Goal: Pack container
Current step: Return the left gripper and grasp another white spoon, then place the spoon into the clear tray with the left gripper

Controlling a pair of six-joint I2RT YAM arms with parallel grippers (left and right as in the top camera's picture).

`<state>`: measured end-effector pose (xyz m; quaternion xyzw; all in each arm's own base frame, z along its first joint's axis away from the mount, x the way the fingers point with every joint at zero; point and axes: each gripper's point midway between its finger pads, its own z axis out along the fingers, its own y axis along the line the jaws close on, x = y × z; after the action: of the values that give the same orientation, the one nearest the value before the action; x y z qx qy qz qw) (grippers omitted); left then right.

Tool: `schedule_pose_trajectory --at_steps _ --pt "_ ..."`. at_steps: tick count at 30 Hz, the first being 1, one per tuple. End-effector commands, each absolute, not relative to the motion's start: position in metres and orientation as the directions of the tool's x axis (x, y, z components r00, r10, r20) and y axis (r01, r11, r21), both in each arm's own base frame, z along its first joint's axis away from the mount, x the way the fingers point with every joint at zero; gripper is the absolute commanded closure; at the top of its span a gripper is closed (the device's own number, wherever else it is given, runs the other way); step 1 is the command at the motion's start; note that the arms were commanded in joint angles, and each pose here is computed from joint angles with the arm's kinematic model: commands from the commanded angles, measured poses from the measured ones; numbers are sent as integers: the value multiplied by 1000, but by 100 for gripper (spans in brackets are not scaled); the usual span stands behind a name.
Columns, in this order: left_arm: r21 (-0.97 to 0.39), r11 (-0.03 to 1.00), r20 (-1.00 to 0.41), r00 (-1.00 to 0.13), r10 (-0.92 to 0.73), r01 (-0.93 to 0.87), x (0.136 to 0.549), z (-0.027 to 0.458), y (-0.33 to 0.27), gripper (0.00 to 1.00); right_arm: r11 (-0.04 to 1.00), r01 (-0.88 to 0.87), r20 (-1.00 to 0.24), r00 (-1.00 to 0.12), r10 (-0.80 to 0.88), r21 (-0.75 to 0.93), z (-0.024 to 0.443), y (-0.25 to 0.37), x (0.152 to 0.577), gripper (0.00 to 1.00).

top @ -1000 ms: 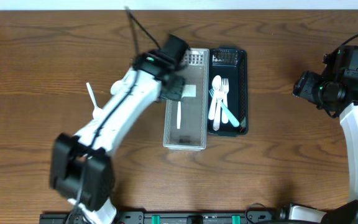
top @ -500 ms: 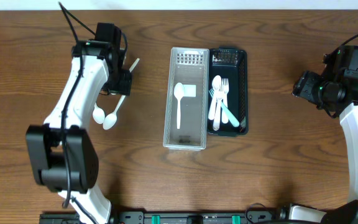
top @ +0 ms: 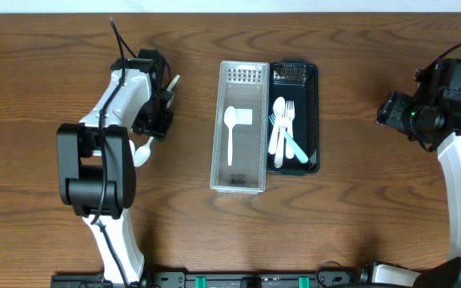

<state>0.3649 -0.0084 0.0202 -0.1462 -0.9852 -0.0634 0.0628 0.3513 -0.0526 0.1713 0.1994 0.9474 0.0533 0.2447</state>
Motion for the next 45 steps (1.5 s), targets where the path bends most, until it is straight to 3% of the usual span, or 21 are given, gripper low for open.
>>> schedule_pose_trajectory --at_steps 1,7,11,18,21,28,32,37,42,45 --pt "98 948 187 -941 281 303 356 6 -2 49 919 342 -447 -803 393 194 173 -55 352 28" --pt "95 958 192 -949 249 270 350 -5 4 55 919 342 -447 -803 393 194 173 -55 352 28" --pt "79 960 189 -950 249 267 350 -6 2 70 919 342 -447 -803 393 194 173 -55 352 28" --pt "62 961 222 -943 250 269 336 -16 0 78 919 343 -445 -804 394 194 173 -54 351 30" --pt "55 961 254 -935 249 271 323 -23 1 94 919 345 -436 -809 395 193 172 -54 349 32" --pt "78 980 248 -956 159 183 323 9 -3 94 918 347 -425 -814 396 191 170 -53 346 33" --pt "4 985 147 -974 170 172 333 52 -32 94 918 347 -424 -814 396 191 170 -53 346 33" --pt "-238 943 -91 -972 216 232 341 125 -112 94 918 347 -425 -814 396 191 170 -53 346 33" --pt "-292 906 -301 -928 219 308 339 181 -173 94 918 346 -429 -812 396 192 171 -54 347 33" --pt "-315 887 -359 -908 217 337 339 191 -206 94 919 345 -429 -812 395 192 171 -53 347 32"
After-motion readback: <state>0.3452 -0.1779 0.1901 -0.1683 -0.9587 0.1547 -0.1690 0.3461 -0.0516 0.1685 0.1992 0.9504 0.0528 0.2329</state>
